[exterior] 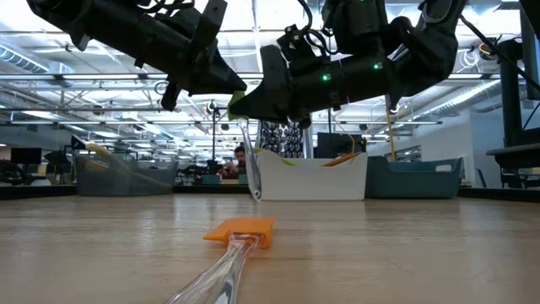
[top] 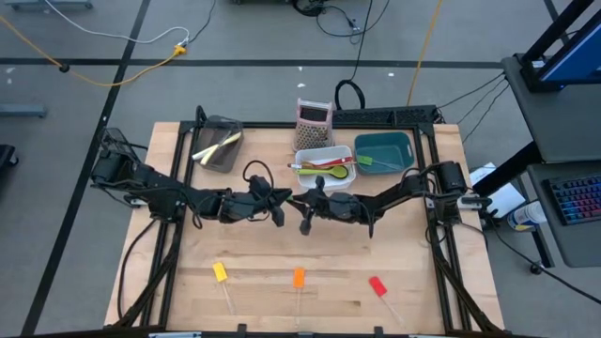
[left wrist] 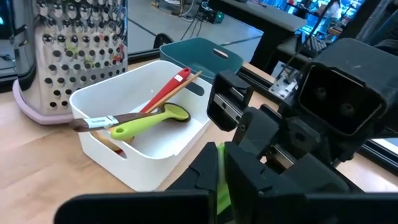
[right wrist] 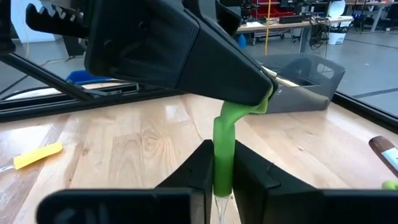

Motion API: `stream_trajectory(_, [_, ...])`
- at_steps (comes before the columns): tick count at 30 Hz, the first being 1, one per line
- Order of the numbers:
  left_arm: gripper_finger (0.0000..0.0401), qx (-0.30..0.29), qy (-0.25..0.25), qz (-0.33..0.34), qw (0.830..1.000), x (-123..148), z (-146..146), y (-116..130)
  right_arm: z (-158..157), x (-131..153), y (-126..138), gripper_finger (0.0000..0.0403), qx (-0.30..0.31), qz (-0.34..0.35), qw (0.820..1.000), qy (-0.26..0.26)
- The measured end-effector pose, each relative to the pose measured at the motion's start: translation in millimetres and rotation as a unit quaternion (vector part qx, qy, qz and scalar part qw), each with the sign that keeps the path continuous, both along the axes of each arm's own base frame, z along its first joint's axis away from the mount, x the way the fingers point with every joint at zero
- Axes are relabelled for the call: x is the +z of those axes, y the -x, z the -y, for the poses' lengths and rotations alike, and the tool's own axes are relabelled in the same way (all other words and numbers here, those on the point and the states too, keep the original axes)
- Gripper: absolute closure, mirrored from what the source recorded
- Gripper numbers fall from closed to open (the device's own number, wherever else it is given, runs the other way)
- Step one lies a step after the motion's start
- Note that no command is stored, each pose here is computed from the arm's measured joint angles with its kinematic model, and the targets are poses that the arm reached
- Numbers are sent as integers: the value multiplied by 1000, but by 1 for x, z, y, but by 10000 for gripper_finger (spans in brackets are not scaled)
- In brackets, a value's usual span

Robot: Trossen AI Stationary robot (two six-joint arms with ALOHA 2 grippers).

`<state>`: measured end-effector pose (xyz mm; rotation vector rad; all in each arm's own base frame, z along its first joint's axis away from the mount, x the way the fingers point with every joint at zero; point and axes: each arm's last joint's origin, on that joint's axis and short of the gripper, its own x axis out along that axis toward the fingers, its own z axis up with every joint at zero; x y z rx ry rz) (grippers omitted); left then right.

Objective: Pick & Place Kitchen Items
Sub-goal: Put the green spatula into the blue bin

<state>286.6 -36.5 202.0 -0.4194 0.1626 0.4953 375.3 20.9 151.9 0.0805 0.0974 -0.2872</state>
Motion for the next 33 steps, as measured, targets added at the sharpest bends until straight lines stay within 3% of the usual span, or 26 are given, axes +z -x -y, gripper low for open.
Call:
stream_trajectory(4, [385,-4,2,-4,1000,-1,0,0,0,-2,0,382,0,-12,1000,1])
stream_trajectory(15, [384,6,38,-6,999,-4,0,1,-2,-5,2,372,-22,-41,999,8])
stream_trajectory(33, [378,-2,44,-21,999,-7,1,2,-12,-9,4,378,-11,-59,998,6])
